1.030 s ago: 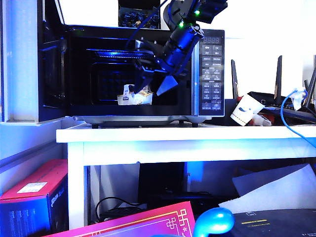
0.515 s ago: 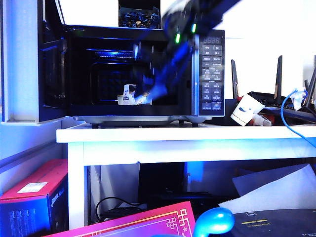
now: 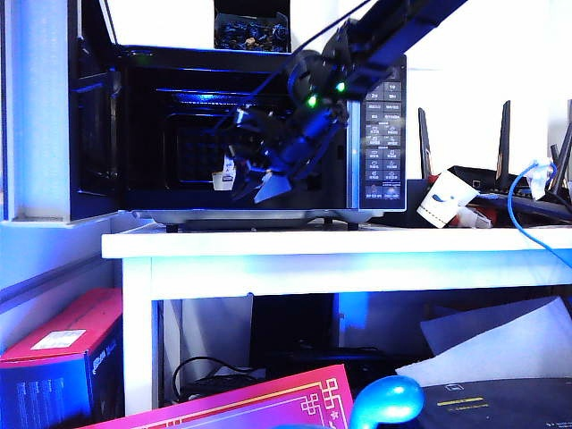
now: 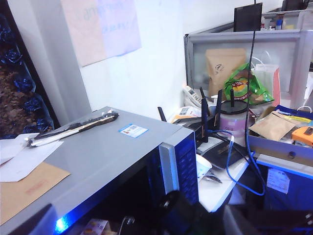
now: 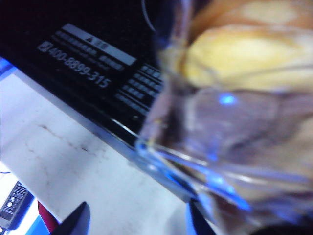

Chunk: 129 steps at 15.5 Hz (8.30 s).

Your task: Open the microwave door, place the box of snacks from the top of the microwave inside, then close the microwave door.

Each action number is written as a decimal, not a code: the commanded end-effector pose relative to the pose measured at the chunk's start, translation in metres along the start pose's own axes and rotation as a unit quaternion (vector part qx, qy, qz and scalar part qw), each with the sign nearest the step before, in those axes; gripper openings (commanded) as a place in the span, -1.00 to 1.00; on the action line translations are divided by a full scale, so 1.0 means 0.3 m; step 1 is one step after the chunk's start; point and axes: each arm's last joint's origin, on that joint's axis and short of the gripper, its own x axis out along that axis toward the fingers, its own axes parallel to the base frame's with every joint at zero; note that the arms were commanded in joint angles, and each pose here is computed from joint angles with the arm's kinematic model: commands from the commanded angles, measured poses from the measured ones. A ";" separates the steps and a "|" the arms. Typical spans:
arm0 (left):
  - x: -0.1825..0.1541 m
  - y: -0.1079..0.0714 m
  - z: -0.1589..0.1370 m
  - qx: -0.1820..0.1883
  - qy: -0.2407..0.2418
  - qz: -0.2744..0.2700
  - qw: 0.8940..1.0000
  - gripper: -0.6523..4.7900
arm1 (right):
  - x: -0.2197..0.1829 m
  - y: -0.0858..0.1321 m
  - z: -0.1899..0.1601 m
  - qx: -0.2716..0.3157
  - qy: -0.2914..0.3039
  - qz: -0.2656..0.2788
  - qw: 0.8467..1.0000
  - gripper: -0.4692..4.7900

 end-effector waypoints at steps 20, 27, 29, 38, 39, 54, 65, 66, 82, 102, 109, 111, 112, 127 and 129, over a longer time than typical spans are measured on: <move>-0.006 0.001 0.011 0.003 -0.008 0.011 1.000 1.00 | -0.121 0.000 0.124 -0.046 -0.061 -0.074 0.994 0.17; -0.006 0.000 0.006 0.001 -0.001 0.010 1.000 1.00 | -0.053 -0.017 0.086 -0.048 -0.073 -0.079 0.993 0.17; -0.006 0.000 0.007 0.001 -0.001 0.010 1.000 1.00 | -0.009 -0.027 0.055 -0.049 -0.074 -0.079 0.993 0.17; -0.006 0.000 0.005 0.000 0.001 0.010 1.000 1.00 | 0.033 -0.036 0.064 -0.060 -0.150 -0.082 0.983 0.16; -0.006 -0.001 0.005 -0.001 0.002 0.010 1.000 1.00 | 0.023 -0.033 0.069 -0.058 -0.144 -0.079 0.985 0.16; -0.006 -0.001 0.005 -0.001 0.002 0.010 1.000 1.00 | -0.092 -0.005 0.114 -0.059 -0.074 -0.065 0.993 0.08; -0.007 -0.002 0.003 -0.006 0.005 0.008 1.000 1.00 | 0.008 -0.031 0.077 -0.064 -0.139 -0.075 0.985 0.08; -0.007 -0.002 0.002 -0.006 0.007 0.008 1.000 1.00 | 0.023 -0.034 0.072 -0.067 -0.152 -0.077 0.983 0.08; -0.362 -0.107 0.048 -0.051 0.108 0.179 0.977 1.00 | -1.107 0.247 0.491 -0.088 -0.266 -0.132 0.951 -0.84; -0.255 -0.092 -0.173 -0.060 0.216 0.189 0.956 -0.78 | -1.908 0.485 0.264 -0.062 -0.348 -0.240 0.904 -0.84; -0.046 -0.041 -0.309 -0.090 0.288 0.104 0.948 -0.78 | -1.947 0.499 0.242 -0.063 -0.355 -0.242 0.901 -0.84; -0.012 -0.035 -0.329 -0.099 0.289 0.077 0.949 -0.78 | -1.950 0.500 0.240 -0.063 -0.356 -0.242 0.900 -0.84; -0.012 -0.035 -0.318 -0.097 0.276 0.075 0.953 -0.78 | -1.948 0.499 0.240 -0.063 -0.355 -0.242 0.901 -0.84; -0.087 -0.032 -0.275 -0.086 0.394 0.177 0.898 -0.78 | -1.929 0.492 0.252 -0.066 -0.350 -0.243 0.902 -0.84; -0.015 -0.015 -0.319 -0.097 0.402 0.147 0.899 -0.78 | -1.941 0.497 0.246 -0.066 -0.354 -0.243 0.901 -0.84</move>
